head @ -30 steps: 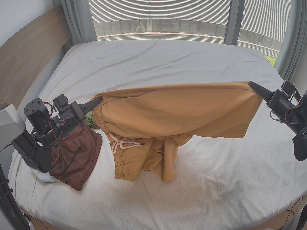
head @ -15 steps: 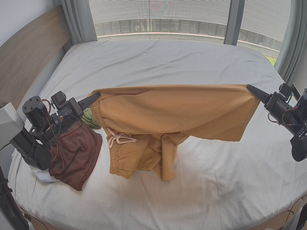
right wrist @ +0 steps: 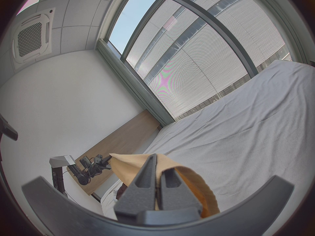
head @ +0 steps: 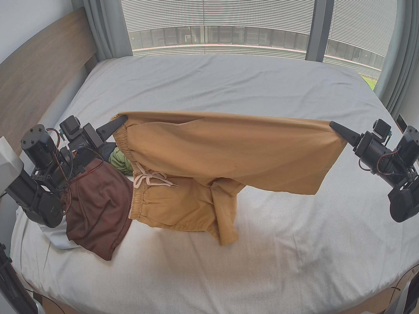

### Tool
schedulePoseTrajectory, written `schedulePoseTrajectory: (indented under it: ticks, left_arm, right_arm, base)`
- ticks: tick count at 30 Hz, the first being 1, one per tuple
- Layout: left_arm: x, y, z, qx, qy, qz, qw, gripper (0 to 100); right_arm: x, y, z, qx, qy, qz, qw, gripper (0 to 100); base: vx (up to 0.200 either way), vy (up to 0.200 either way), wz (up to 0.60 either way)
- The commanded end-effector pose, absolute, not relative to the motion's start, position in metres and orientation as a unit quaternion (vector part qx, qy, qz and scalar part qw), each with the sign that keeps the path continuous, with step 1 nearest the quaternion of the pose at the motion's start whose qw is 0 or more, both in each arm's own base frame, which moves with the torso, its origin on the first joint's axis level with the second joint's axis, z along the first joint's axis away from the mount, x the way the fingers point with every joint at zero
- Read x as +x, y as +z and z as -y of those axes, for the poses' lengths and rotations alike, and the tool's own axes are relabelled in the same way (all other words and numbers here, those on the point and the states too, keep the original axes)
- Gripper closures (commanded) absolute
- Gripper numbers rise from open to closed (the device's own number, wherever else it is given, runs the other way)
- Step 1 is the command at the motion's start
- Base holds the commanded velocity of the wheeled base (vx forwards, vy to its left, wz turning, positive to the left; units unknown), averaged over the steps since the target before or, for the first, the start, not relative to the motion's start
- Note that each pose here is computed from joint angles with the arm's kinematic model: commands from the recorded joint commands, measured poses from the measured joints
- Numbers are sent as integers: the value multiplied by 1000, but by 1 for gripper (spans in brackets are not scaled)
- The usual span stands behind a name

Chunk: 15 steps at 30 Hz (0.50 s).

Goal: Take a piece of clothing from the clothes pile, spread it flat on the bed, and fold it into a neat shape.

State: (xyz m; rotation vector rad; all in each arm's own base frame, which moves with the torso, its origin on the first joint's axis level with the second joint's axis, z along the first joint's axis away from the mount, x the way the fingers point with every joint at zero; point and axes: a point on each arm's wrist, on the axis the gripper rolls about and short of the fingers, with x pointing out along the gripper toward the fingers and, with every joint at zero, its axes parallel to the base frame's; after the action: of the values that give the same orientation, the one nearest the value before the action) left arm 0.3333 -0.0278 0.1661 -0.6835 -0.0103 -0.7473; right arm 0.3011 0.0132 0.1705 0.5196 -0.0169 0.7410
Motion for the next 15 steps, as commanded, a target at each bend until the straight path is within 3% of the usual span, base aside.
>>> schedulePoseTrajectory:
  ticks: [1,15]
  left_arm:
    - [330,174,24,-325,-356,18,876,100]
    - [331,161,24,-325,-347,-1,879,100]
  right_arm:
    - [307,159,-13,257,353,-6,900,100]
    - [307,159,-16,255,357,-1,899,100]
  base:
    - [0,0,0]
    - [0,0,0]
